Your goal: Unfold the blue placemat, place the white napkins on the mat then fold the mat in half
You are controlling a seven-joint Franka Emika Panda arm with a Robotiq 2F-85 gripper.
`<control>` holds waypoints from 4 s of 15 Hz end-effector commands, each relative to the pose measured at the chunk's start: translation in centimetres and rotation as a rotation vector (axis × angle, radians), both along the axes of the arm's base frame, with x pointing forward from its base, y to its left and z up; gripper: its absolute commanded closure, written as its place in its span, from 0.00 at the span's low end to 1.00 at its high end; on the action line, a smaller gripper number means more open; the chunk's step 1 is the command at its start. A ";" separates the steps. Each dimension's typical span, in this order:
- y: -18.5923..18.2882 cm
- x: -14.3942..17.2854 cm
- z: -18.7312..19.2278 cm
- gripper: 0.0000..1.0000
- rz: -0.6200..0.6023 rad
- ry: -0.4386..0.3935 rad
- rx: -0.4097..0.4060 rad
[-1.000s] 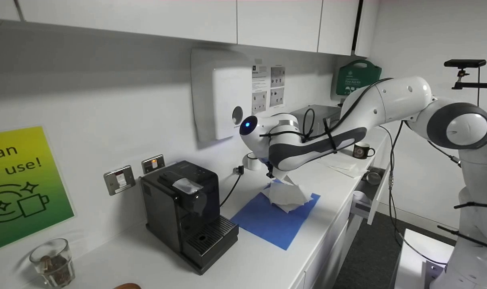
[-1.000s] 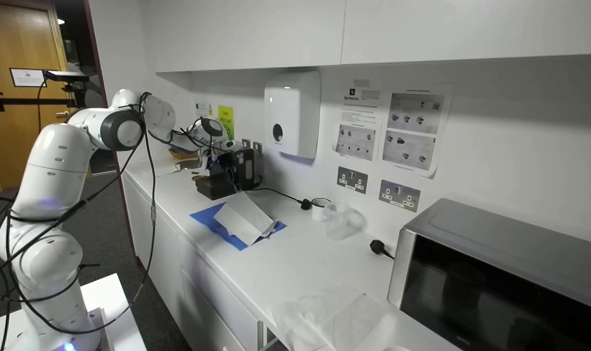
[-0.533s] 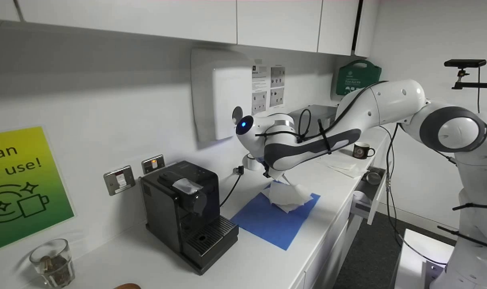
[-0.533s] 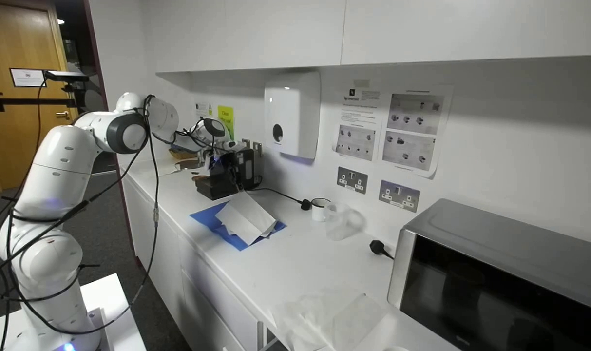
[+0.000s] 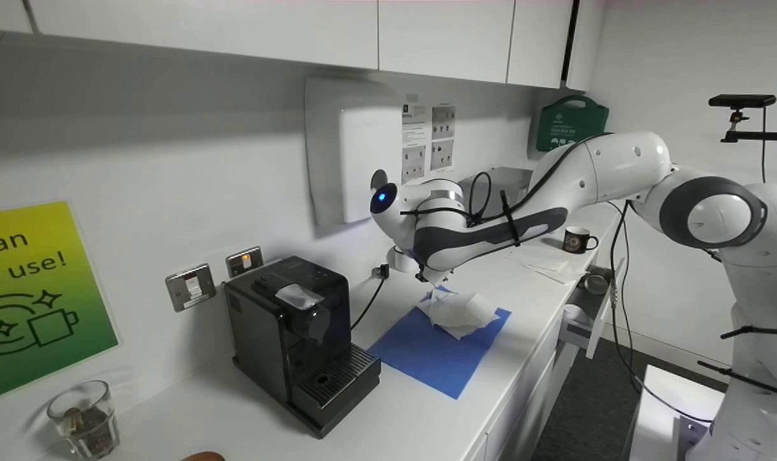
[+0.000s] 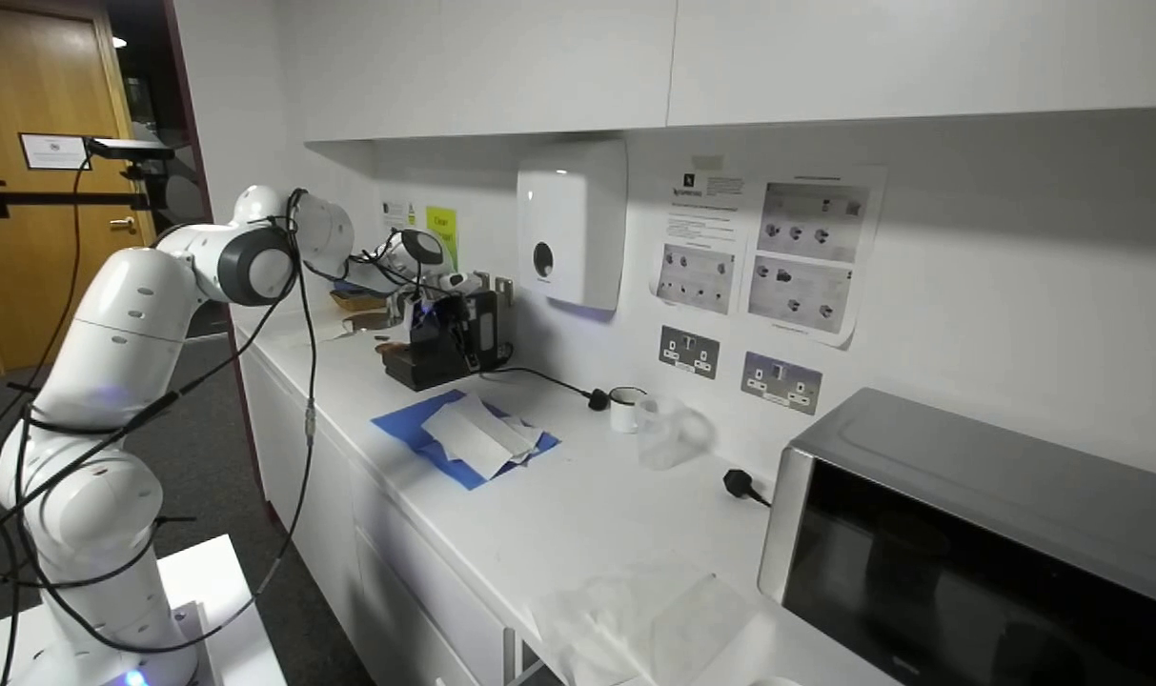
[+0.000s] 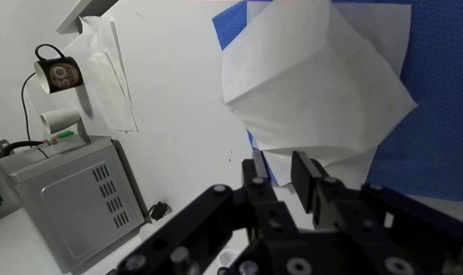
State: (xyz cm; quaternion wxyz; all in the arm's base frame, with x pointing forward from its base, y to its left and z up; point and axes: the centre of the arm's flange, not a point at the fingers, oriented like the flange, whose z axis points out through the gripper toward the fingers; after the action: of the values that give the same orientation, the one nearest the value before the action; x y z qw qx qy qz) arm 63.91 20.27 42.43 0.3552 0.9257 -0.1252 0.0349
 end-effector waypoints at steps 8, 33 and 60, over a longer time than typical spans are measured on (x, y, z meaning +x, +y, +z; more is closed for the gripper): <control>-1.0 -0.9 1.9 0.00 0.046 -0.014 -0.012; -5.3 -12.7 -1.6 0.00 0.219 0.185 0.604; 10.2 -10.8 -3.2 0.00 0.443 0.447 0.330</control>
State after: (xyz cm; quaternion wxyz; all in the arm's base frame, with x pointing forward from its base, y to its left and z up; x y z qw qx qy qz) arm 51.63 28.45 38.65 0.1764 0.9677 0.1440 -0.1079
